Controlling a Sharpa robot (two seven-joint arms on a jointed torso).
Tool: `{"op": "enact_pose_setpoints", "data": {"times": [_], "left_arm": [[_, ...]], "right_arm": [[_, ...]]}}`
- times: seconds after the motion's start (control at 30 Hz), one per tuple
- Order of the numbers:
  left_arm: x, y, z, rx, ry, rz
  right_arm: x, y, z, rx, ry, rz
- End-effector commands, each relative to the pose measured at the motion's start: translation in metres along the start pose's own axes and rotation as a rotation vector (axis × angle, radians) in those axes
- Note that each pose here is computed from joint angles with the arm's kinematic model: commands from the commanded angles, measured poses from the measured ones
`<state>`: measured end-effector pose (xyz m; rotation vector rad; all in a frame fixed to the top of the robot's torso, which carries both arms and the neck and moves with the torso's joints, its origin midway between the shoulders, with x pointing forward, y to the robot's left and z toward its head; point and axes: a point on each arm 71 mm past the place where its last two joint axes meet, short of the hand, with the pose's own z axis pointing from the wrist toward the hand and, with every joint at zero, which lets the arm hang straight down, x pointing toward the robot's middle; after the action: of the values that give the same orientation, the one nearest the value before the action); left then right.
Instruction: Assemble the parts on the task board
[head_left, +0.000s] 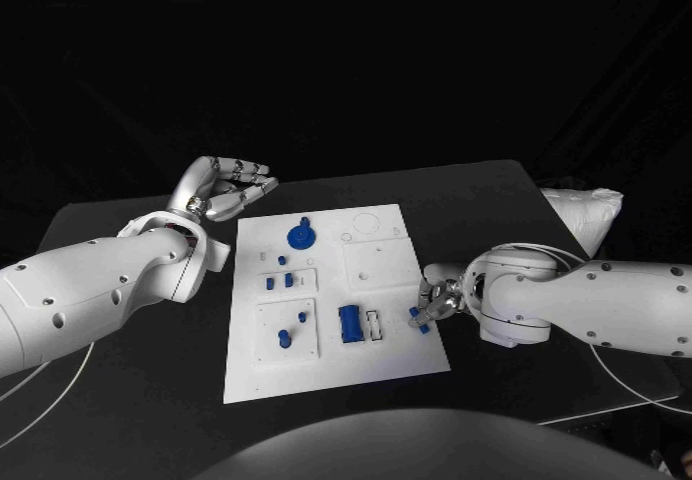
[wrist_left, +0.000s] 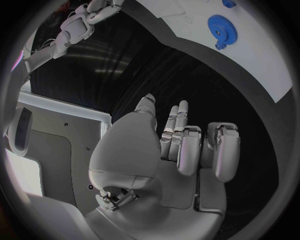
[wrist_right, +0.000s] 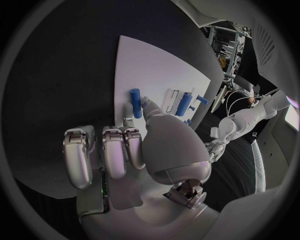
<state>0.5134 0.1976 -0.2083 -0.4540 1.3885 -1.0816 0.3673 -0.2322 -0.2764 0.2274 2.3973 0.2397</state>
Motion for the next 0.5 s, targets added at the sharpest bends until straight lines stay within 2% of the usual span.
{"op": "enact_pose_setpoints", "data": {"times": [0.03, 0.5], "left_arm": [[0.0021, -0.0018, 0.0005, 0.007, 0.014, -0.009], [0.0012, -0.0011, 0.0003, 0.005, 0.013, -0.008]], "right_arm": [[0.0131, -0.0098, 0.0034, 0.099, 0.055, -0.047], [0.0135, -0.0048, 0.0009, 0.051, 0.035, 0.03]]}}
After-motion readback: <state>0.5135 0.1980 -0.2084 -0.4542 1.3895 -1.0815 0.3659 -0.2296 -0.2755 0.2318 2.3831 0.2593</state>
